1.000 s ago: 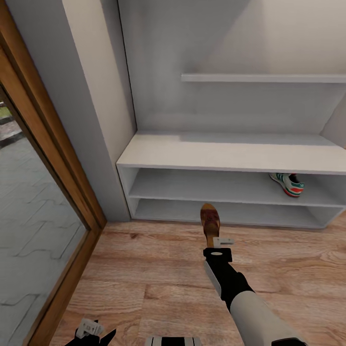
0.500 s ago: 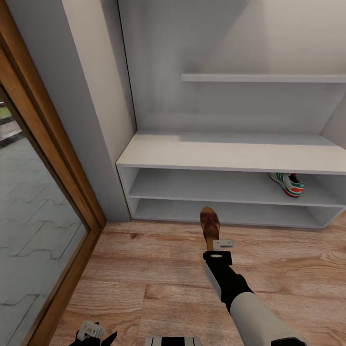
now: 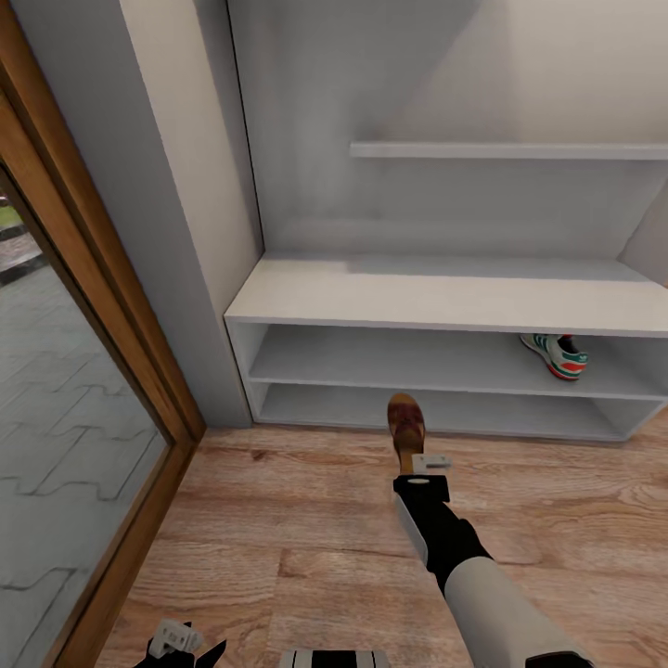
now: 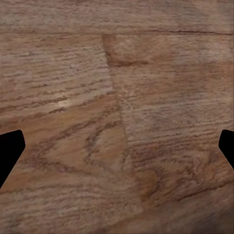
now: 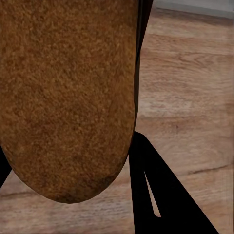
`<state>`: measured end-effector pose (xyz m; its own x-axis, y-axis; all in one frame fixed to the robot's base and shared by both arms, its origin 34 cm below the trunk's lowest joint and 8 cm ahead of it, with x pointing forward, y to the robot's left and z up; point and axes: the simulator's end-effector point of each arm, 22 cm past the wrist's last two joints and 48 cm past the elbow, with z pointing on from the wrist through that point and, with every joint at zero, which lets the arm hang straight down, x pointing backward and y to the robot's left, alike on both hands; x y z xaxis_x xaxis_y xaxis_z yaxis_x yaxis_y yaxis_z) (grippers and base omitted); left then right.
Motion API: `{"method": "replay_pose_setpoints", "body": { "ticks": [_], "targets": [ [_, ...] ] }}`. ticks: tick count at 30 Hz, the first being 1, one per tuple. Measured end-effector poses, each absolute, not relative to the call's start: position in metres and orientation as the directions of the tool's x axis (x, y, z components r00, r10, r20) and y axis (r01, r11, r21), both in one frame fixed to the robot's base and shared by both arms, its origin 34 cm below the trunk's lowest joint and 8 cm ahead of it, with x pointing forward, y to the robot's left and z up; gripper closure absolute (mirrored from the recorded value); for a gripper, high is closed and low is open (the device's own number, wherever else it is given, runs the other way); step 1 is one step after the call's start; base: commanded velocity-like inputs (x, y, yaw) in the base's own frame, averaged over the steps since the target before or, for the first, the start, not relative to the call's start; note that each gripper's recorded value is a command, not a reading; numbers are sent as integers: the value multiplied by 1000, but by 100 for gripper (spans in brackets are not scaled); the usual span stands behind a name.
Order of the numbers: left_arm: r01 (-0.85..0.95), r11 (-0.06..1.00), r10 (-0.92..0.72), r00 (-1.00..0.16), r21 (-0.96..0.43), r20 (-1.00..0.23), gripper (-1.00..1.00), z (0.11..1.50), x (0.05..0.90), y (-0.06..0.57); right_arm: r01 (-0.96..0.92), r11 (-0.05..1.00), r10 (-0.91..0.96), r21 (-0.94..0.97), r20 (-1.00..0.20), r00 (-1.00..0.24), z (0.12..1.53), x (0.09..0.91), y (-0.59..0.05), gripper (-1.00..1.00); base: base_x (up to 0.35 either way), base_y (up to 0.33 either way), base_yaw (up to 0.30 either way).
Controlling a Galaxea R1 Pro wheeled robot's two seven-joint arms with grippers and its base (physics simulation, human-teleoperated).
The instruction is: Pick up the two gym shoes and the two sandals from the corridor floor and place them onto the hallstand (shoe rack) in the corridor, making sure they are on the rack and not on the floor. Arrange them so the two gym shoes are next to each other and the two sandals are next to each other.
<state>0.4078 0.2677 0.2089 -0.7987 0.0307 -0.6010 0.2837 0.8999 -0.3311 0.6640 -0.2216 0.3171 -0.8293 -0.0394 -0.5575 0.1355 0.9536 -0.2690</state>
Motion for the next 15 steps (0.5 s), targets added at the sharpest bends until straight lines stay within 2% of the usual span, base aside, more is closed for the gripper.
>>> {"method": "replay_pose_setpoints", "body": {
  "ticks": [15],
  "targets": [
    [286, 899, 33, -799, -331, -600, -100, 209, 407, 267, 136, 952, -43, -276, -557, -830, 344, 683, -224, 100, 0, 0, 0]
  ]
}}
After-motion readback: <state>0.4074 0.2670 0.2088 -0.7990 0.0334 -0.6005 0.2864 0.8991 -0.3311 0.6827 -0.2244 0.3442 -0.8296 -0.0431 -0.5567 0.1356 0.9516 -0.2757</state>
